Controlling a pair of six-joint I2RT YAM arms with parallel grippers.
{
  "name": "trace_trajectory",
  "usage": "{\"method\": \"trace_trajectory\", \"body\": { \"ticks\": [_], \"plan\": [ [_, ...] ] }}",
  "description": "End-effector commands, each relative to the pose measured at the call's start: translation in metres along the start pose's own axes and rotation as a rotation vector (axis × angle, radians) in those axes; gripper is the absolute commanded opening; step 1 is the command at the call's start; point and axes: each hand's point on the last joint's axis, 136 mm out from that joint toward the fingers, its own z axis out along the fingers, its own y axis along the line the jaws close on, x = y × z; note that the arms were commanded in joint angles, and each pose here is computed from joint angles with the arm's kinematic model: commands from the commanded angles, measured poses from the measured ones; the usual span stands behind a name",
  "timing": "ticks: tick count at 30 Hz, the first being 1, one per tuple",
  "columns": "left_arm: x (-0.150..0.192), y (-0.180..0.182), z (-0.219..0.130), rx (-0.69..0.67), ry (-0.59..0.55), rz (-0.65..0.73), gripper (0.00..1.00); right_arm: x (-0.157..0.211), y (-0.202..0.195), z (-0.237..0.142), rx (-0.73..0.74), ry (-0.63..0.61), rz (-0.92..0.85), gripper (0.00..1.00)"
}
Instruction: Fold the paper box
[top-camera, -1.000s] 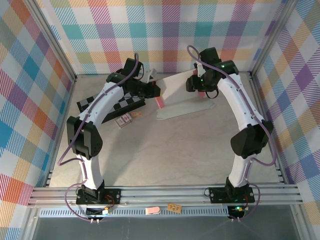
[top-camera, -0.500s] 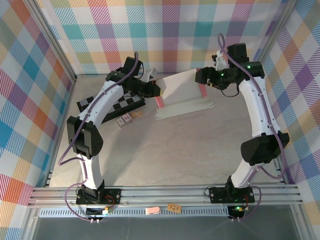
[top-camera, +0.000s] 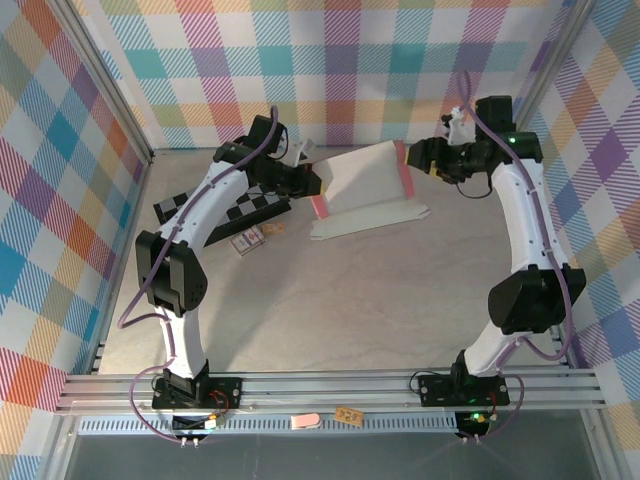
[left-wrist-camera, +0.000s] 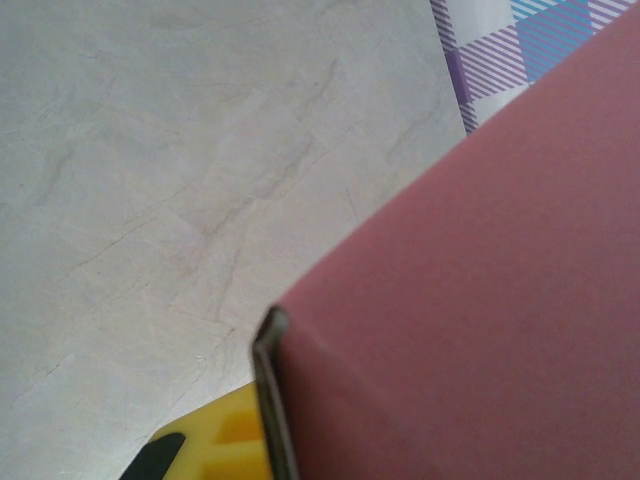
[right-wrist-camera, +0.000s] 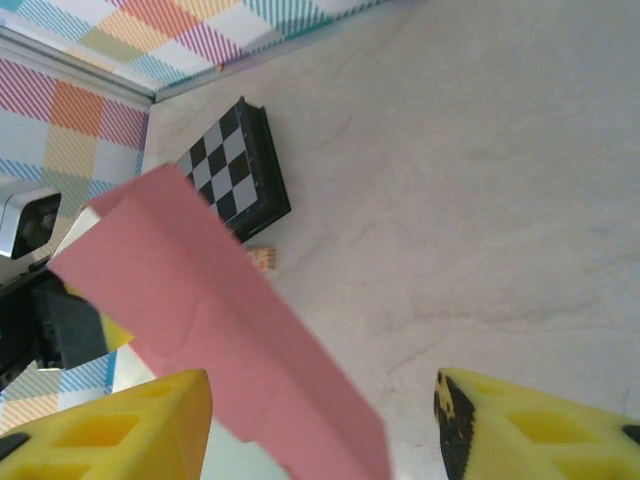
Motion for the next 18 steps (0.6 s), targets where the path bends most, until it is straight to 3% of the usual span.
{"method": "trace_trajectory", "body": {
  "ticks": [1, 7, 18],
  "plan": [
    [-0.006, -0.009, -0.007, 0.031, -0.009, 0.027, 0.00, -0.015, 0.023, -0.015, -0.127, -0.064, -0.071, 0.49],
    [-0.008, -0.011, -0.008, 0.037, -0.012, 0.029, 0.00, -0.006, 0.033, 0.005, -0.285, 0.025, -0.108, 0.48],
    [-0.011, -0.012, -0.007, 0.043, -0.012, 0.029, 0.00, 0.008, 0.028, 0.028, -0.256, 0.082, -0.158, 0.47]
  ]
}}
